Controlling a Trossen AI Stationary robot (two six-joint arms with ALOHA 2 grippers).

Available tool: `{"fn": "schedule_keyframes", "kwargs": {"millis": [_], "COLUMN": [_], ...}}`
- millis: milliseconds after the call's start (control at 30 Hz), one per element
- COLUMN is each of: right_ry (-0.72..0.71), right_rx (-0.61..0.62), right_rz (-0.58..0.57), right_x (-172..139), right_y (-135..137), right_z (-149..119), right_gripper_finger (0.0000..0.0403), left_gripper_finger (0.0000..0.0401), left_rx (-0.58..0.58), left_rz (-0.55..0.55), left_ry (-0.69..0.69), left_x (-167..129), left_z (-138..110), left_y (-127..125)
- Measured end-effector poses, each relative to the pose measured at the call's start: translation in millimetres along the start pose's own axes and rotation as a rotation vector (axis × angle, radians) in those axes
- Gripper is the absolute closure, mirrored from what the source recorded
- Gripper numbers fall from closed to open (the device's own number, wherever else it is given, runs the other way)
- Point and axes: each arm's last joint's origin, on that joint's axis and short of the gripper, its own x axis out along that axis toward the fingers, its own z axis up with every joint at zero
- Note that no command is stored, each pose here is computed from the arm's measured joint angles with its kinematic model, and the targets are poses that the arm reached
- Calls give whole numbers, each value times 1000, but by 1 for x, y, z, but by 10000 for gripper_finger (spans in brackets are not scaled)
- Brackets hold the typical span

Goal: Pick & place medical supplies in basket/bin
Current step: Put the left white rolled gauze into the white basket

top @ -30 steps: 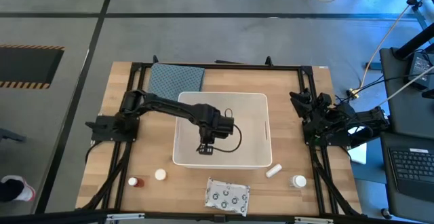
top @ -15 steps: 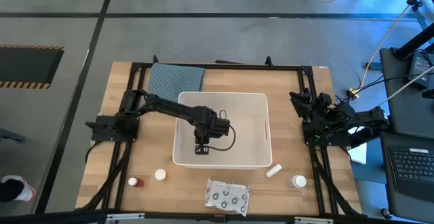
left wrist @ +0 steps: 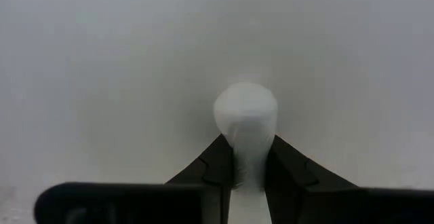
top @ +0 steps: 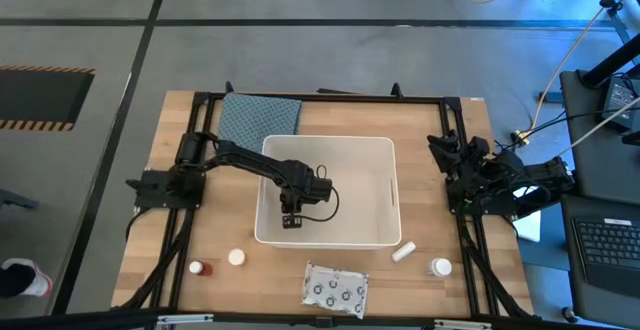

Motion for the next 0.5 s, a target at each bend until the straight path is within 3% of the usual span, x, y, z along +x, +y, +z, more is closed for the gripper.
{"fn": "schedule_keyframes", "kwargs": {"millis": [367,500], "right_ry": [-32,-47], "right_rx": [45,63], "right_rz": [7,11], "right_x": [0,0], "right_y": [1,1], "right_z": [3,5], "right_gripper_finger": [243,243], "left_gripper_finger": [244,226], "left_rx": [2,-1], "left_rz": [24,48], "left_ry": [0,-8], "left_x": [-1,-9], "left_z": [-1,-4], "left_y": [1,2]}}
